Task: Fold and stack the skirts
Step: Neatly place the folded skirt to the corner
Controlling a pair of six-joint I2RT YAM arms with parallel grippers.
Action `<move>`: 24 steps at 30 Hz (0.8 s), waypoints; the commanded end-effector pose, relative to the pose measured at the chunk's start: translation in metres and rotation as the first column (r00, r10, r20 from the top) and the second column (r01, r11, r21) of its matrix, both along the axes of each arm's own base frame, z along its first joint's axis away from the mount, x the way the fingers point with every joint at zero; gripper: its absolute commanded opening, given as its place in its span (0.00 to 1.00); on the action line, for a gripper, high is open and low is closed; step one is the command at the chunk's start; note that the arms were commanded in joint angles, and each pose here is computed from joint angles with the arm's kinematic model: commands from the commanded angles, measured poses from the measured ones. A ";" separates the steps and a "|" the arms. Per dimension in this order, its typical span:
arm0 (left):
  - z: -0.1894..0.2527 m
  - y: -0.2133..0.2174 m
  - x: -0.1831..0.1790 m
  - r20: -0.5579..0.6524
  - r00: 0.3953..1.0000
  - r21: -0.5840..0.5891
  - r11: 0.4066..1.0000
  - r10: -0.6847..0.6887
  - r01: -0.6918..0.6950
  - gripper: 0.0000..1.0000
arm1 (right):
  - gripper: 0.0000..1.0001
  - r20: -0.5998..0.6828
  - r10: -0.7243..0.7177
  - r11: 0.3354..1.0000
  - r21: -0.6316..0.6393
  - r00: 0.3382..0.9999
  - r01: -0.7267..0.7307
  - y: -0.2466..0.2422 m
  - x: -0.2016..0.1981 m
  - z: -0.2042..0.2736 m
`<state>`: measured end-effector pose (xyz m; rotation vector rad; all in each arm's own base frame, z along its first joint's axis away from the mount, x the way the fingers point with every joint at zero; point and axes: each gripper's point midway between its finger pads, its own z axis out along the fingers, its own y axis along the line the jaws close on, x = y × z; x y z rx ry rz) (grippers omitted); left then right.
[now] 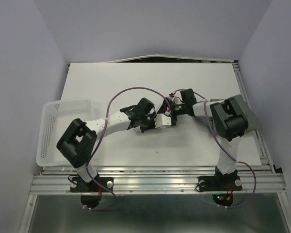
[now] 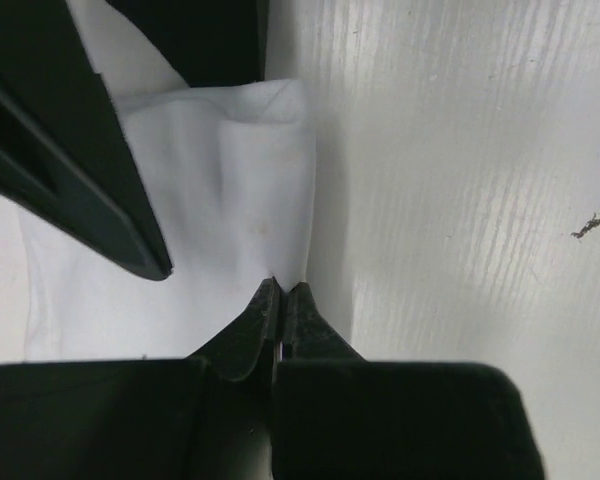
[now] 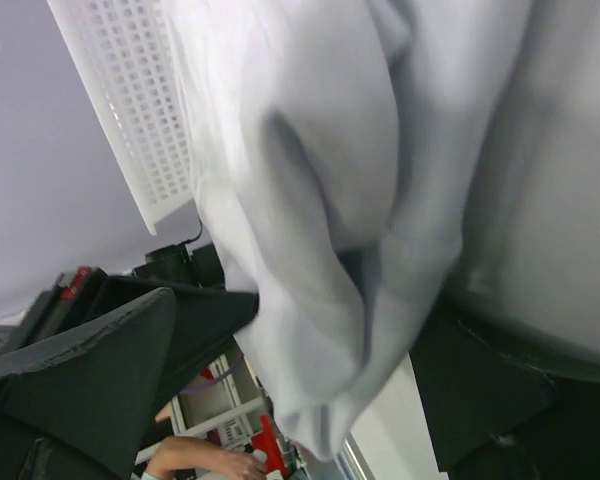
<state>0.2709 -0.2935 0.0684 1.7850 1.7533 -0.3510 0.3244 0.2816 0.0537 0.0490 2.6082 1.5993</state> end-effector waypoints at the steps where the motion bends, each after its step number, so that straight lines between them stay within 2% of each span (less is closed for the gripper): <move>1: 0.028 -0.014 -0.004 -0.003 0.999 -0.076 0.996 -0.038 0.037 0.00 | 1.00 0.071 -0.065 0.997 -0.036 0.995 0.068 0.011 0.036 -0.017; 6: 0.029 -0.018 -0.002 -0.009 1.000 -0.094 0.995 -0.024 0.023 0.00 | 0.98 0.056 -0.068 0.997 -0.032 0.996 0.070 0.025 0.033 -0.029; 9: 0.027 -0.020 0.000 -0.015 1.000 -0.104 0.995 -0.009 0.008 0.00 | 0.93 0.047 -0.054 0.998 -0.031 0.997 0.056 0.031 0.022 -0.036; 10: 0.027 -0.020 0.001 -0.013 1.000 -0.106 0.994 -0.009 0.008 0.00 | 0.86 0.044 -0.053 0.998 -0.034 0.998 0.054 0.030 0.020 -0.038; 13: 0.027 -0.021 0.000 -0.013 1.000 -0.114 0.993 -0.014 0.013 0.00 | 0.76 0.029 -0.048 0.996 -0.069 0.998 0.050 0.026 0.015 -0.048; 15: 0.027 -0.020 -0.002 -0.017 1.000 -0.117 0.993 -0.013 0.011 0.00 | 0.74 0.007 -0.040 0.995 -0.089 0.999 0.041 0.025 0.013 -0.052; 20: 0.024 -0.017 -0.006 -0.033 0.999 -0.112 0.994 -0.006 0.003 0.01 | 0.45 0.102 -0.052 0.990 -0.127 0.993 0.065 0.020 0.023 -0.040; 21: 0.023 -0.017 -0.008 -0.046 0.999 -0.116 0.993 0.003 -0.008 0.05 | 0.41 0.130 -0.057 0.989 -0.130 0.990 0.074 0.020 0.028 -0.034; 22: 0.026 -0.018 -0.010 -0.051 0.999 -0.125 0.992 0.003 -0.010 0.18 | 0.33 0.195 -0.066 0.985 -0.141 0.979 0.095 0.018 0.035 -0.022; 24: 0.033 -0.019 -0.012 -0.052 0.999 -0.139 0.990 0.018 -0.025 0.30 | 0.28 0.272 -0.061 0.982 -0.156 0.960 0.106 0.015 0.042 -0.005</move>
